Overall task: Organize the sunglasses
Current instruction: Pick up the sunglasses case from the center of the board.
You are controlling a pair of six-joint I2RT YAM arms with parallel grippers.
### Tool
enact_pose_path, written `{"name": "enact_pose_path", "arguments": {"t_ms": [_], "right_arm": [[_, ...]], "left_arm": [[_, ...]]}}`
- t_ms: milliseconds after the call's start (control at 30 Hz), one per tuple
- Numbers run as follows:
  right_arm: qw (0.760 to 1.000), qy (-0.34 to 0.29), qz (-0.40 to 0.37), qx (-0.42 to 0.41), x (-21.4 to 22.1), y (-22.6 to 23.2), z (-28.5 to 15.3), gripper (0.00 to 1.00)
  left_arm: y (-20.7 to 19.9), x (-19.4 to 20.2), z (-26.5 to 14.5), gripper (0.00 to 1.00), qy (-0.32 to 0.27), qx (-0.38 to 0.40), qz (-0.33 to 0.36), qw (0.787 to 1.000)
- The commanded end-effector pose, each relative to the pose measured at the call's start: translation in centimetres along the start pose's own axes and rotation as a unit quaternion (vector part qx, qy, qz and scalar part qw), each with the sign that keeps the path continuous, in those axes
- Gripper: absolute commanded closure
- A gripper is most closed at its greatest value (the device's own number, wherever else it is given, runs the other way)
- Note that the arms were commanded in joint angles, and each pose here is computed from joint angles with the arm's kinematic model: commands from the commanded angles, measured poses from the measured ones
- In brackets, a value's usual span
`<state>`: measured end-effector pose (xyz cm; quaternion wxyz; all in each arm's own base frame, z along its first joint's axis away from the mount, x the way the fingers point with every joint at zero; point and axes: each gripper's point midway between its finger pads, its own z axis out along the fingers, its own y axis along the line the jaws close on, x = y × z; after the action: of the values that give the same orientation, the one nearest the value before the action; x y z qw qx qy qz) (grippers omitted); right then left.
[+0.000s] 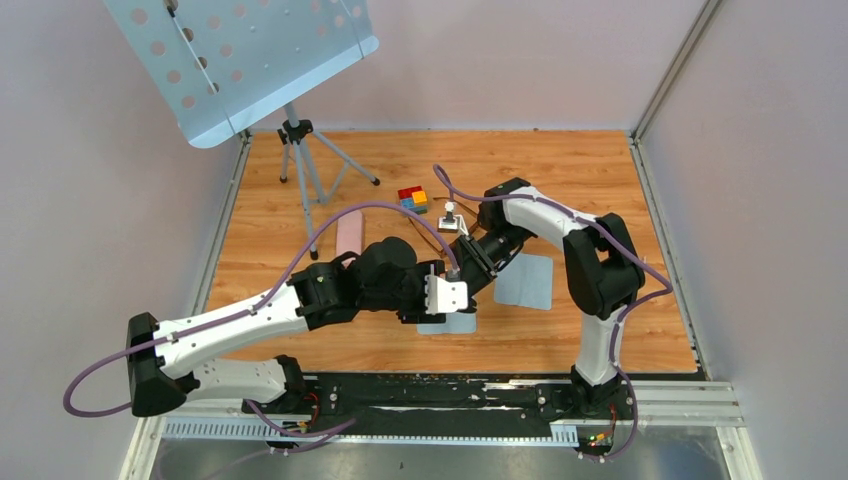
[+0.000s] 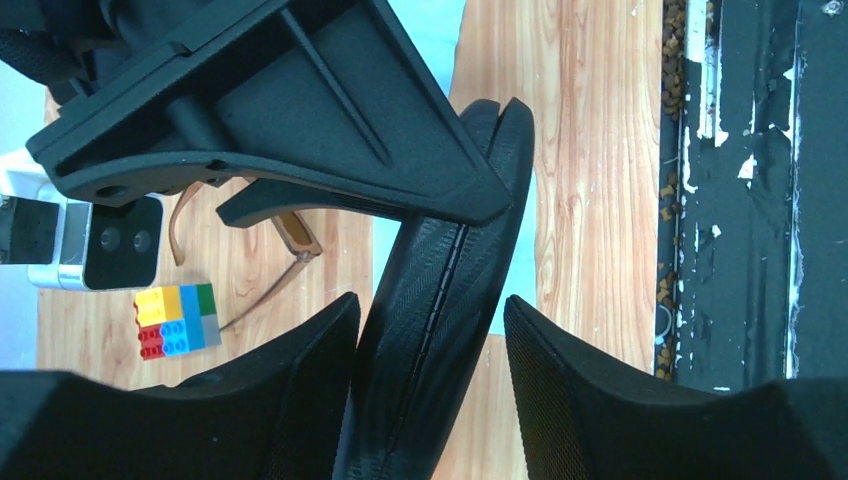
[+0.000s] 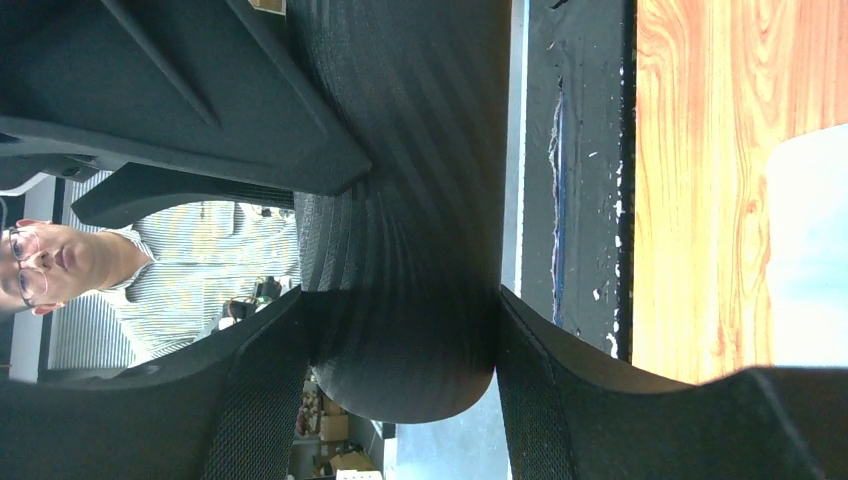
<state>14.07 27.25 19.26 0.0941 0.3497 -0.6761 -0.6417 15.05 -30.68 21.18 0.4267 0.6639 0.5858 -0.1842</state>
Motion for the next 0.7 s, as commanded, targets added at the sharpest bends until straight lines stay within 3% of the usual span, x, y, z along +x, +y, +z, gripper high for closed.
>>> {"name": "enact_pose_path", "arguments": {"t_ms": [0, 300, 667], "right_arm": [[1.0, -0.015, 0.005, -0.02, -0.2, 2.2, 0.3, 0.75], [1.0, -0.011, 0.015, -0.02, -0.1, 1.7, 0.4, 0.7], [1.0, -0.027, -0.005, -0.013, -1.2, 2.0, -0.5, 0.26]], "left_arm": [[-1.1, 0.5, -0.2, 0.43, 0.01, 0.021, 0.017, 1.0], [-1.7, 1.4, 0.6, 0.53, 0.015, 0.021, 0.002, 1.0], [-2.9, 1.1, 0.8, 0.66, -0.016, 0.03, -0.06, 0.998]]}}
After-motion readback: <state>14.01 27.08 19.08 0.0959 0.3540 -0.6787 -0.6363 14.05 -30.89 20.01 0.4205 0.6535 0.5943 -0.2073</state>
